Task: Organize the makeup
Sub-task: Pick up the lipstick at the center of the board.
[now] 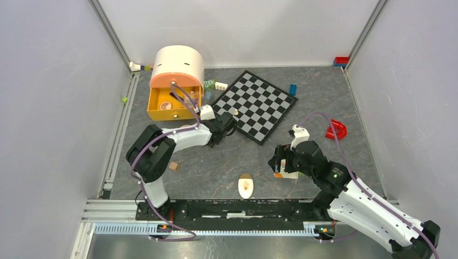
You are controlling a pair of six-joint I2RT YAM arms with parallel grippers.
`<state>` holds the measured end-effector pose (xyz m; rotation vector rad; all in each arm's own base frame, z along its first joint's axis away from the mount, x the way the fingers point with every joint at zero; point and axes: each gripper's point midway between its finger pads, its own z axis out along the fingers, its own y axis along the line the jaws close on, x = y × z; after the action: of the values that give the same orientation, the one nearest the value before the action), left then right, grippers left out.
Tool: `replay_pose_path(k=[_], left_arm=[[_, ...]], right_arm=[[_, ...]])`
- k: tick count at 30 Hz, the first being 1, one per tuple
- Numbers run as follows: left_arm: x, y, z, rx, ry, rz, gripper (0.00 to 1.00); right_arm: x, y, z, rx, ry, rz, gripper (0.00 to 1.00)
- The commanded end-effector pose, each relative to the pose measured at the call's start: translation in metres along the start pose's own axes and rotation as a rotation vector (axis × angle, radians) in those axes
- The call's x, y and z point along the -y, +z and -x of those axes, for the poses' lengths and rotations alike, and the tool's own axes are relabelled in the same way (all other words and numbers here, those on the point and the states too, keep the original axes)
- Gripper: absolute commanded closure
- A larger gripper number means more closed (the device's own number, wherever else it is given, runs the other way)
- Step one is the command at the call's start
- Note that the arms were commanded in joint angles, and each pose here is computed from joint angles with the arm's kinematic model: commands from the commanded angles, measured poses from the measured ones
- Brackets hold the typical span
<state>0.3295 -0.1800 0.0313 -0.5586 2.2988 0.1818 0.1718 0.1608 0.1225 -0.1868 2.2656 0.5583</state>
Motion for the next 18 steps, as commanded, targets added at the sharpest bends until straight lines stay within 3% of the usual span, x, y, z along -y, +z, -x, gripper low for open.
replay_pose_path(k=[1, 9, 18], left_arm=[[-0.001, 0.010, 0.011, 0.046, -0.036, 0.028, 0.40], [-0.005, 0.008, 0.013, 0.055, -0.036, 0.032, 0.54], [-0.005, -0.012, 0.032, 0.082, -0.045, -0.015, 0.60]], right_arm=[[0.005, 0.001, 0.000, 0.011, -0.012, -0.018, 0.12], [0.005, 0.000, 0.001, 0.012, -0.010, -0.018, 0.12], [0.003, -0.001, 0.002, 0.014, -0.004, -0.014, 0.12]])
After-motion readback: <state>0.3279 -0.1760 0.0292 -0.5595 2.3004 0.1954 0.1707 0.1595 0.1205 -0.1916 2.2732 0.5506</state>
